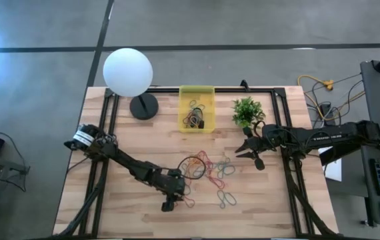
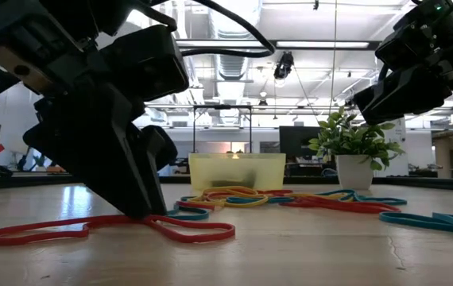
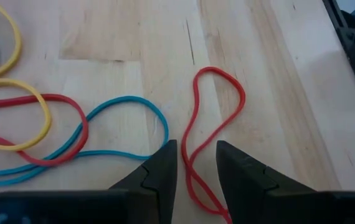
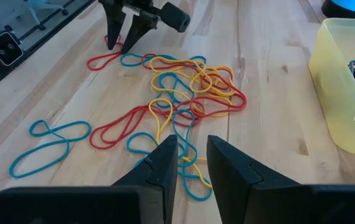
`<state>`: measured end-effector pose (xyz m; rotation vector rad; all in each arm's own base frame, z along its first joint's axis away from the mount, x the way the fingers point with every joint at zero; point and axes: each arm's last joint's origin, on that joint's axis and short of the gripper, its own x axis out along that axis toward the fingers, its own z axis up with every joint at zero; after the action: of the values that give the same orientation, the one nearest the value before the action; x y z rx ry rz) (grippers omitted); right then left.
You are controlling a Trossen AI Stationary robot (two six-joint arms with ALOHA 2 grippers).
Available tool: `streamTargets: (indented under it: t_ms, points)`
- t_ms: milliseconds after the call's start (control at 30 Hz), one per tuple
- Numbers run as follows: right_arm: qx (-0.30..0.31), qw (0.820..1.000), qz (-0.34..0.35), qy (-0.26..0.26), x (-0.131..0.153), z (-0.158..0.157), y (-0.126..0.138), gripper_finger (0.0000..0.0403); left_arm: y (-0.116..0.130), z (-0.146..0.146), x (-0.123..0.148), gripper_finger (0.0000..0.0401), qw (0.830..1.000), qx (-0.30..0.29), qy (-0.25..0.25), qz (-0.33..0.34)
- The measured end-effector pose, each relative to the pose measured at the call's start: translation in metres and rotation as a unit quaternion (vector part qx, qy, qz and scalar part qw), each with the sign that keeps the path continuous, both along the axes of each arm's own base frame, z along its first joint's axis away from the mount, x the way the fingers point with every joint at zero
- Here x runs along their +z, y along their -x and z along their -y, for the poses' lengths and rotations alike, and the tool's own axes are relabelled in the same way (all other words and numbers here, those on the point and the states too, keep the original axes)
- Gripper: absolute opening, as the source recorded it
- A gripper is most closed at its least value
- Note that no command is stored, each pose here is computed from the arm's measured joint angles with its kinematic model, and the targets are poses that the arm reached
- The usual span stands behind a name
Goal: Pick and place rubber bands into bin
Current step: Put the red rubber band into the yellow bin
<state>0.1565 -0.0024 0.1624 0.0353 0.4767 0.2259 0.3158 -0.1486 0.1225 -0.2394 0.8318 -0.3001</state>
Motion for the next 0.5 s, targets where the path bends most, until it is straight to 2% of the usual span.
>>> streamTargets:
  t_ms: [333, 500]
  points:
    - [0.0, 1.0, 0.0, 0.0, 0.0, 0.0, 0.0, 0.0077, 0.0047, 0.0045, -0.0026, 0.0024, 1.0, -0.003, -0.009, -0.002]
    - [0.0, 1.0, 0.0, 0.0, 0.0, 0.0, 0.0, 0.0077, 0.0059, 0.0061, -0.003, 0.0002, 0.999, 0.008, -0.048, 0.015]
